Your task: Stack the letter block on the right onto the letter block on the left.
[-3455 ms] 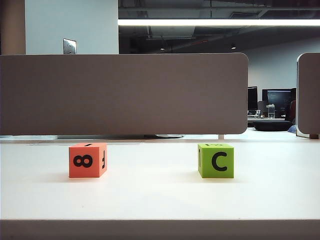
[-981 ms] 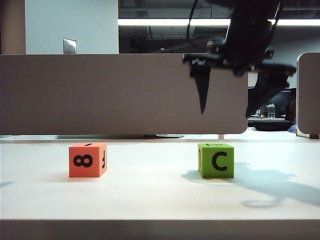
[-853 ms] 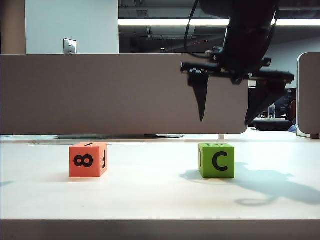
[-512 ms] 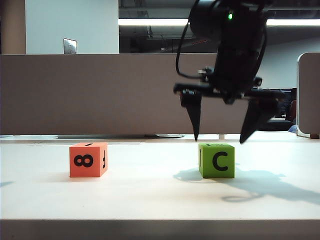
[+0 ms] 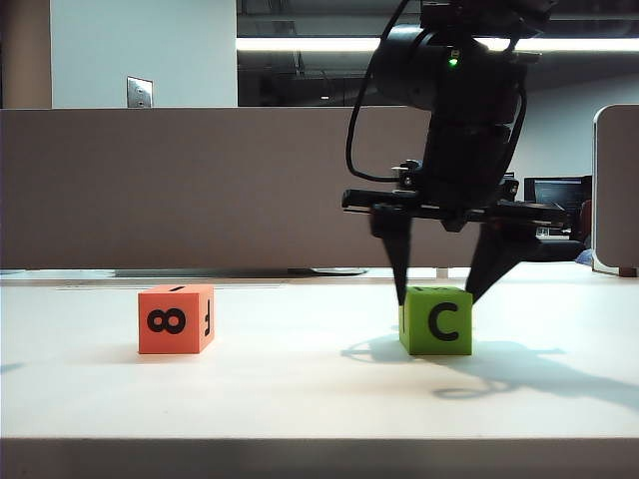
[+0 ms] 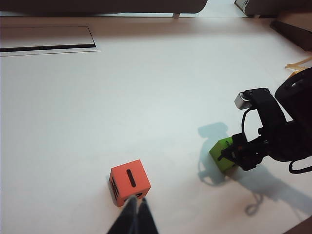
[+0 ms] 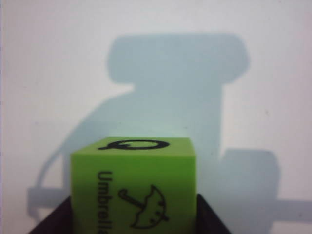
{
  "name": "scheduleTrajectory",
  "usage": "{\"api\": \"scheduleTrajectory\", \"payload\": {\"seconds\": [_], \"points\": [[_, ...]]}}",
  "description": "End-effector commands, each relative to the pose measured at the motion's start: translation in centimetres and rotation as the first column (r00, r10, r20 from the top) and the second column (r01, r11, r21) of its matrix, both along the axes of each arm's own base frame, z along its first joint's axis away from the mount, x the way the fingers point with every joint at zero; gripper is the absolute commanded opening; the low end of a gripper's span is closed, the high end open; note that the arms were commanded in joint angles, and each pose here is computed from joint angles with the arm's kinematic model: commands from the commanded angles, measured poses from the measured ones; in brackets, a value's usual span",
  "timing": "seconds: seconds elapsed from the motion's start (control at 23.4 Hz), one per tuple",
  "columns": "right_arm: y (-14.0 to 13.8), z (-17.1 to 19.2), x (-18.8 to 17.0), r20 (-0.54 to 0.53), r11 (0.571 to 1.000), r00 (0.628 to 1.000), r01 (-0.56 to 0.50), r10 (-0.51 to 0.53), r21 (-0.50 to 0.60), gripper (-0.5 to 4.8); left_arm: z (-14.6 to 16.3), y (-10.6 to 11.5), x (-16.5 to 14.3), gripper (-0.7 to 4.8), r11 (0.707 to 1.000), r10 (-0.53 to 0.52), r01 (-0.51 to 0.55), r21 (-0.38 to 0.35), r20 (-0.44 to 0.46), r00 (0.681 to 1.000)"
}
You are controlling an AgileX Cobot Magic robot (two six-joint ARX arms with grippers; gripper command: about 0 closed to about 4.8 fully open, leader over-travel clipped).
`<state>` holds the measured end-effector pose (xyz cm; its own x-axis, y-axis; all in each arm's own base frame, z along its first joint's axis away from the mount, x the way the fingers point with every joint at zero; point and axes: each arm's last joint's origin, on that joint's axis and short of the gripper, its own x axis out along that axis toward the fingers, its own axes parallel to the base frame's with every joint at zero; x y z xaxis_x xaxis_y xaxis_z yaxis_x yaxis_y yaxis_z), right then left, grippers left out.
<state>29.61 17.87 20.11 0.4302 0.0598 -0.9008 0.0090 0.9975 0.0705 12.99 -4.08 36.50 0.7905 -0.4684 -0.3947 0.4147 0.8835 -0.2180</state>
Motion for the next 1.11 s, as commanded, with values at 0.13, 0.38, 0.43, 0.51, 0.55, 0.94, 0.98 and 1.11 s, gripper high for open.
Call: {"api": "scheduleTrajectory", "payload": {"seconds": [0.13,0.38,0.43,0.51,0.55,0.94,0.98,1.11], "points": [[0.1,0.3,0.1,0.018,1.000,1.000,0.003,-0.003,0.014,2.81,0.4,0.0,0.0,-0.06,1.000,-0.006,0.006,-0.007,0.039,0.999],[0.1,0.3,0.1,0.016,1.000,1.000,0.003,-0.003,0.013,2.68,0.4,0.0,0.0,-0.06,1.000,-0.006,0.006,-0.008,0.039,0.999],[0.1,0.3,0.1,0.016,1.000,1.000,0.003,-0.003,0.013,2.67,0.4,0.0,0.0,-0.06,1.000,-0.006,0.006,-0.007,0.039,0.999],[0.1,0.3,0.1,0.016,1.000,1.000,0.002,-0.002,0.012,2.63,0.4,0.0,0.0,-0.06,1.000,-0.006,0.006,-0.008,0.039,0.999],[0.1,0.2,0.2,0.015,1.000,1.000,0.000,0.000,0.011,2.63,0.4,0.0,0.0,-0.06,1.000,-0.006,0.006,-0.007,0.040,0.999],[0.6,0.9,0.8,0.032,0.998,0.999,-0.042,0.041,0.045,2.28,0.4,0.0,0.0,-0.06,1.000,-0.012,0.011,0.004,0.046,0.999],[0.8,1.4,1.0,0.035,0.997,0.998,-0.051,0.049,0.064,2.28,0.4,0.0,0.0,-0.06,1.000,-0.012,0.012,0.004,0.046,0.999],[1.4,3.0,1.5,0.050,0.982,0.994,-0.108,0.102,0.152,2.28,0.5,0.0,0.0,-0.06,1.000,-0.011,0.011,0.004,0.049,0.999]]}}
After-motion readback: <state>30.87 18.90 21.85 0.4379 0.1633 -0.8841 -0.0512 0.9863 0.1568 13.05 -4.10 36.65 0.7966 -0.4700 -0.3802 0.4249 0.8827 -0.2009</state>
